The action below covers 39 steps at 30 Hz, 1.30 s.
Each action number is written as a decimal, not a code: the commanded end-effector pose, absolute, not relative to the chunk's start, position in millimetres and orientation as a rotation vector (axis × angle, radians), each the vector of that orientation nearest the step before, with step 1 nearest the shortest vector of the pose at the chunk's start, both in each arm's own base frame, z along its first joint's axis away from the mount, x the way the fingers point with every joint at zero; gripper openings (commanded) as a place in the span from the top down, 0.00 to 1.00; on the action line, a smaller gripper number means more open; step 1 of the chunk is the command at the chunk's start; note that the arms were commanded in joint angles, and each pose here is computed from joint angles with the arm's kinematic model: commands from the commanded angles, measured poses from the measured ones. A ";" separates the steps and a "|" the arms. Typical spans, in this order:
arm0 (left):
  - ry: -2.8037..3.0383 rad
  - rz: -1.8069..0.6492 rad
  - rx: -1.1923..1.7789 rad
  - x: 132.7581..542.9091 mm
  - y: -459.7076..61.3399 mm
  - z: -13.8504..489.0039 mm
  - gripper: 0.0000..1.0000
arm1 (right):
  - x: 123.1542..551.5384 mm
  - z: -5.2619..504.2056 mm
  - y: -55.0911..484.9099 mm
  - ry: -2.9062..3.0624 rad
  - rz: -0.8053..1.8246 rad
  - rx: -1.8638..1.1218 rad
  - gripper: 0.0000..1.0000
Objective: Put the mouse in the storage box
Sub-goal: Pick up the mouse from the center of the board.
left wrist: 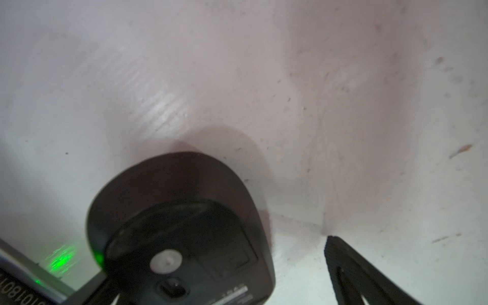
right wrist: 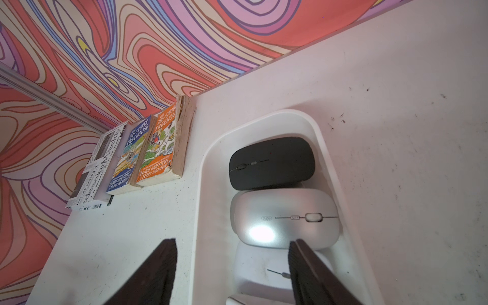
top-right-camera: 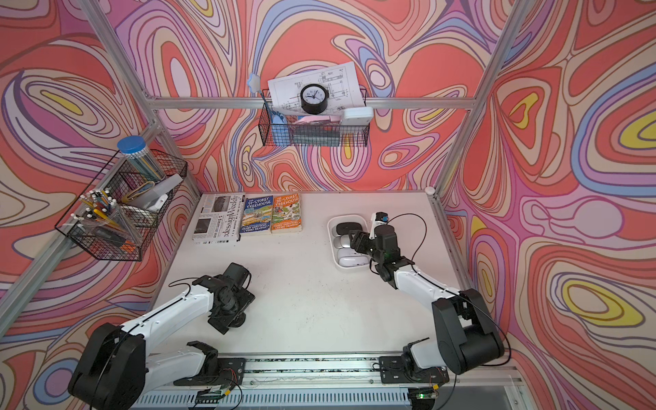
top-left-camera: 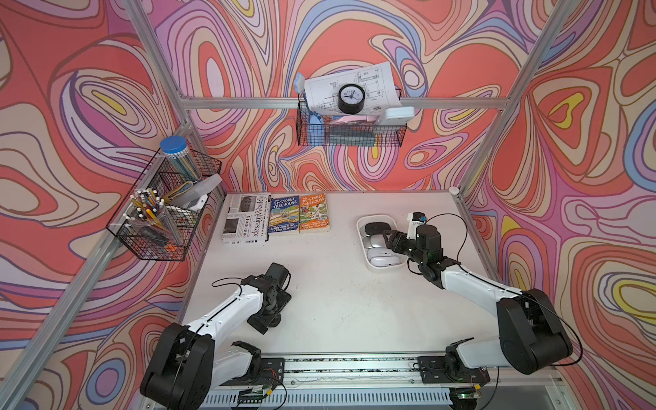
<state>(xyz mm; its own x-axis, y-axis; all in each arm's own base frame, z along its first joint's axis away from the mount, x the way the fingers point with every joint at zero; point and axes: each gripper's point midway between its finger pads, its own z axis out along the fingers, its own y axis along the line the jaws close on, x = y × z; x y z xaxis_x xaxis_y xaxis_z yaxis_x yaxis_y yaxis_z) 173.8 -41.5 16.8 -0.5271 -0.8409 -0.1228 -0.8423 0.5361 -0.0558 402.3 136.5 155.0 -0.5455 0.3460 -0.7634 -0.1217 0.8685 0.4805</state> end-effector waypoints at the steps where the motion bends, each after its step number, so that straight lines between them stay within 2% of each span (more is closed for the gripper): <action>1: 2.627 0.012 -1.411 182.3 -39.8 18.3 0.01 | 401.2 152.1 138.1 2.067 0.608 0.146 0.31; 6: 2.620 0.072 -1.401 180.1 -29.4 16.1 0.08 | 401.7 151.1 138.4 2.069 0.611 0.146 0.31; 10: 2.623 0.071 -1.383 180.5 -26.0 13.0 0.17 | 401.1 150.3 139.4 2.072 0.617 0.144 0.31; 15: 2.656 0.072 -1.350 182.6 -27.4 9.5 0.36 | 400.8 149.9 139.4 2.074 0.618 0.147 0.31; 23: 2.720 0.050 -1.297 187.2 -34.9 5.3 0.55 | 401.7 150.7 141.1 2.078 0.629 0.148 0.31; 30: 2.740 -0.189 -1.185 207.4 -60.7 17.0 0.61 | 401.4 152.8 143.3 2.077 0.646 0.143 0.31; 39: 2.648 -0.498 -1.062 236.3 -89.5 72.3 0.63 | 399.2 165.1 148.8 2.053 0.690 0.122 0.31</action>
